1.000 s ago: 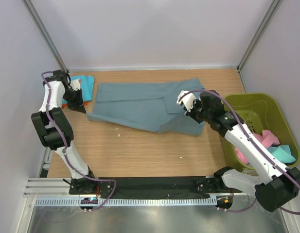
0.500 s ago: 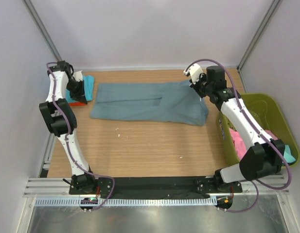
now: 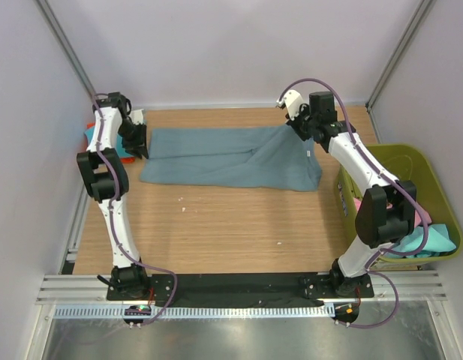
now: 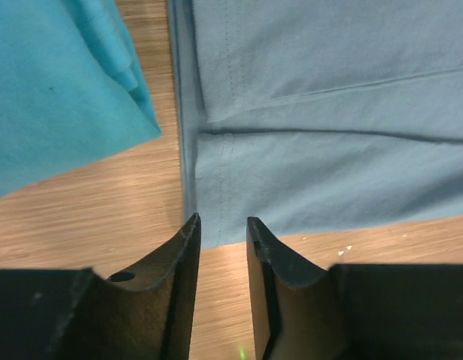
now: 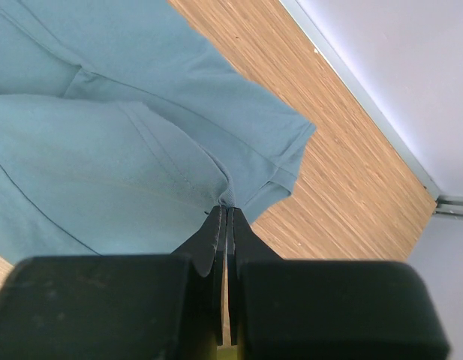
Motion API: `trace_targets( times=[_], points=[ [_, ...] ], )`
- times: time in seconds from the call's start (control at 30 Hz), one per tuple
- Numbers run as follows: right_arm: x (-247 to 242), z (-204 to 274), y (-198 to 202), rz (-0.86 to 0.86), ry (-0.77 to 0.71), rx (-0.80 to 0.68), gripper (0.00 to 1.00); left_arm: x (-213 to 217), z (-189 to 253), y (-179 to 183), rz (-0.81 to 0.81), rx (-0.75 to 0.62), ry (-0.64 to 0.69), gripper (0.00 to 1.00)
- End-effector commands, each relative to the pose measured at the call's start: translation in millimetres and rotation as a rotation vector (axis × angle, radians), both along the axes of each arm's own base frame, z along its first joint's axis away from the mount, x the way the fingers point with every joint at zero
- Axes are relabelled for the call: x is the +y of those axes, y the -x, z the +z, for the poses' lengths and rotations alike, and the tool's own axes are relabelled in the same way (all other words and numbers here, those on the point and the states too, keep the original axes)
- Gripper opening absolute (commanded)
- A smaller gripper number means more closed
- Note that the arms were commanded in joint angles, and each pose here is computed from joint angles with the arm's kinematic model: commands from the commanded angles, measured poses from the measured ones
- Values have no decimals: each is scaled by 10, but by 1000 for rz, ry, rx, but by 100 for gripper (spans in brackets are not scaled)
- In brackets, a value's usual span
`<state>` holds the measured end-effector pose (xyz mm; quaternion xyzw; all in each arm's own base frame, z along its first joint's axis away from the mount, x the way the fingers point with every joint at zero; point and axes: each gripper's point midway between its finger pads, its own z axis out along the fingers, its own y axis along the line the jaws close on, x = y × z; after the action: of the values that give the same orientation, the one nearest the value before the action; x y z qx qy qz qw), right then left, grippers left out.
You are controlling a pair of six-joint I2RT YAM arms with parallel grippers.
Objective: Fold and stack the t-shirts
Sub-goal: Fold the tshirt
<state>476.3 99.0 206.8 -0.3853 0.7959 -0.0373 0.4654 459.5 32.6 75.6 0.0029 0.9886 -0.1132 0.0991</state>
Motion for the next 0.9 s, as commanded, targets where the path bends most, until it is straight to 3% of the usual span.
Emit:
trace_targets(
  times=[0.0,0.6,0.87],
  points=[
    [49,383,-141,13,-42,-104,2,73,39,0,-5,4,-19,33],
    [39,222,-18,7,-48,-63,1,19,-398,-249,-34,12,-19,32],
    [33,207,-11,3,-47,-63,1,-52,-427,-258,-47,16,-20,22]
  ],
)
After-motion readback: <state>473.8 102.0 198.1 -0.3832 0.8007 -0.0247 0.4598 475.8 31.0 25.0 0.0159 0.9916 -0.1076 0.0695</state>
